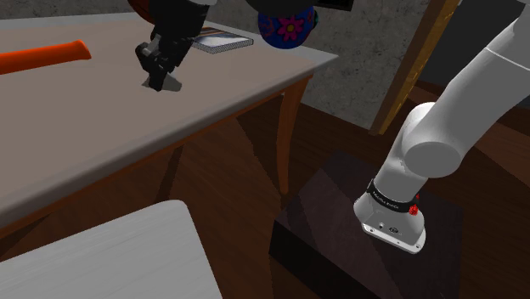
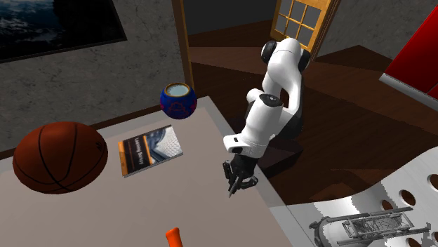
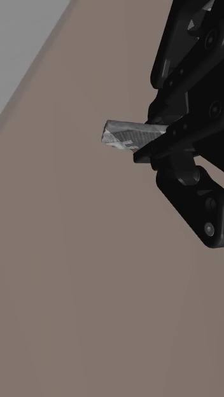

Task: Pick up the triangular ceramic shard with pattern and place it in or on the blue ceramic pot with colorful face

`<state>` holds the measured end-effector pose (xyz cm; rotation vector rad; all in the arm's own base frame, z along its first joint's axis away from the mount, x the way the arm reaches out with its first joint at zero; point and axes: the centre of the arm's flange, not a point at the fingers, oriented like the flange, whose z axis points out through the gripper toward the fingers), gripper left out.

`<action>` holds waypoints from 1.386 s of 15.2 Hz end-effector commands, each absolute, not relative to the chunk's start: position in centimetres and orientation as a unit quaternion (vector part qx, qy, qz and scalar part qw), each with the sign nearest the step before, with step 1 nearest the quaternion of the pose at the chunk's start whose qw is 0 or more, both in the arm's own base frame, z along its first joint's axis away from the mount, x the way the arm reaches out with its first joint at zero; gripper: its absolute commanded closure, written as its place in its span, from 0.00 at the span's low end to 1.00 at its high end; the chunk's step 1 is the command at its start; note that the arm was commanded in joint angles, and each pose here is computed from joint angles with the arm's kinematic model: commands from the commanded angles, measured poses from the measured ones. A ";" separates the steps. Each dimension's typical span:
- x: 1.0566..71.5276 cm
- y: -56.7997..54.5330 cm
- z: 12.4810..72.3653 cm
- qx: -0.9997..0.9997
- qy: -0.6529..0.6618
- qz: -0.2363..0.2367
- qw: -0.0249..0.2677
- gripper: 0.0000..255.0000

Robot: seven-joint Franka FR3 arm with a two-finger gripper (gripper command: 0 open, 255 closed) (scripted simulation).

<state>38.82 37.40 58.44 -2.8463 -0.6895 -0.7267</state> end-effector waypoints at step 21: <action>38.8 37.5 68.9 -0.942 -0.229 -0.239 0.062 1.00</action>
